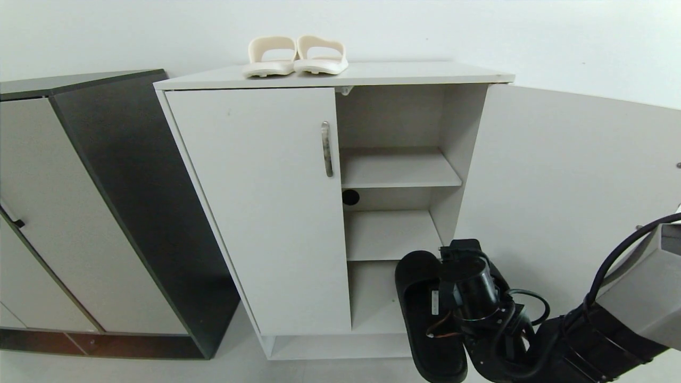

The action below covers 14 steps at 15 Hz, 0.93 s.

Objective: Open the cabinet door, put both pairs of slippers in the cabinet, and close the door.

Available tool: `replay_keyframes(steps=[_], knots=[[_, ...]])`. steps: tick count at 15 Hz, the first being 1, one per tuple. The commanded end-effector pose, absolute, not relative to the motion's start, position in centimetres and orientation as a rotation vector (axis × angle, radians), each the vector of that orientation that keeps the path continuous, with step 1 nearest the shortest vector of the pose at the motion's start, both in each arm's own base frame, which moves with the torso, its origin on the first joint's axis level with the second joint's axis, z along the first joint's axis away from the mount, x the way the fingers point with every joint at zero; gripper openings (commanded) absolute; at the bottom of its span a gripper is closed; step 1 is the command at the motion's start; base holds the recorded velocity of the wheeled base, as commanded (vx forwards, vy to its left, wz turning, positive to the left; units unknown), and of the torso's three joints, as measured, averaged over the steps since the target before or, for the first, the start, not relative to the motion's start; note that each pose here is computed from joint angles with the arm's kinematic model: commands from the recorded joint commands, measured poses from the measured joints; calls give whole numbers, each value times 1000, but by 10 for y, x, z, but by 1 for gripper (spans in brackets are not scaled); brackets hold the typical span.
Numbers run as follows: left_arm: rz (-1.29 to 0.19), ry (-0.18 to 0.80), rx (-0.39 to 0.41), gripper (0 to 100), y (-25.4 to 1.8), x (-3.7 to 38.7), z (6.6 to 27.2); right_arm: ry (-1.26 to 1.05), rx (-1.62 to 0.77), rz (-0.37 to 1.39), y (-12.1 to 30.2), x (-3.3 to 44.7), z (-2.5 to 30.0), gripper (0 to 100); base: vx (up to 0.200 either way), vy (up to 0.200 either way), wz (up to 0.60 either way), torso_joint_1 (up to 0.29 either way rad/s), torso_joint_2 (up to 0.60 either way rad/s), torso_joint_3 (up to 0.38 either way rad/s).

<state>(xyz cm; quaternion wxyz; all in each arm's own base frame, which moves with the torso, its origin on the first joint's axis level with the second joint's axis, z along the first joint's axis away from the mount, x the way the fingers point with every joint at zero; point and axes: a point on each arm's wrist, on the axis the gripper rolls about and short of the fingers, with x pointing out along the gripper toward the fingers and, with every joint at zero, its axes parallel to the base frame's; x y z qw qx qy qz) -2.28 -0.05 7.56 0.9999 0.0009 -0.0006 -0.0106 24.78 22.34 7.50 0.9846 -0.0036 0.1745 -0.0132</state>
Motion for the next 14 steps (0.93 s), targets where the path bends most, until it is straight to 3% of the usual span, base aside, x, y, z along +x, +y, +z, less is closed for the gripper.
replay_keyframes(steps=[1, 11, 14], knots=[[-21, 0, 2, 0, 0, -23, 76, 319, 30, 104, 241, 239, 84, 0, 0, 0, 0, 0, 0, 0], [-23, 0, 3, 0, -1, -23, 76, 326, 22, 110, 279, 270, 52, 0, 0, 0, 0, 0, 0, 0], [-23, 0, 3, 0, -1, -23, 76, 314, 33, 110, 288, 277, 48, 0, 0, 0, 0, 7, 1, -144]])
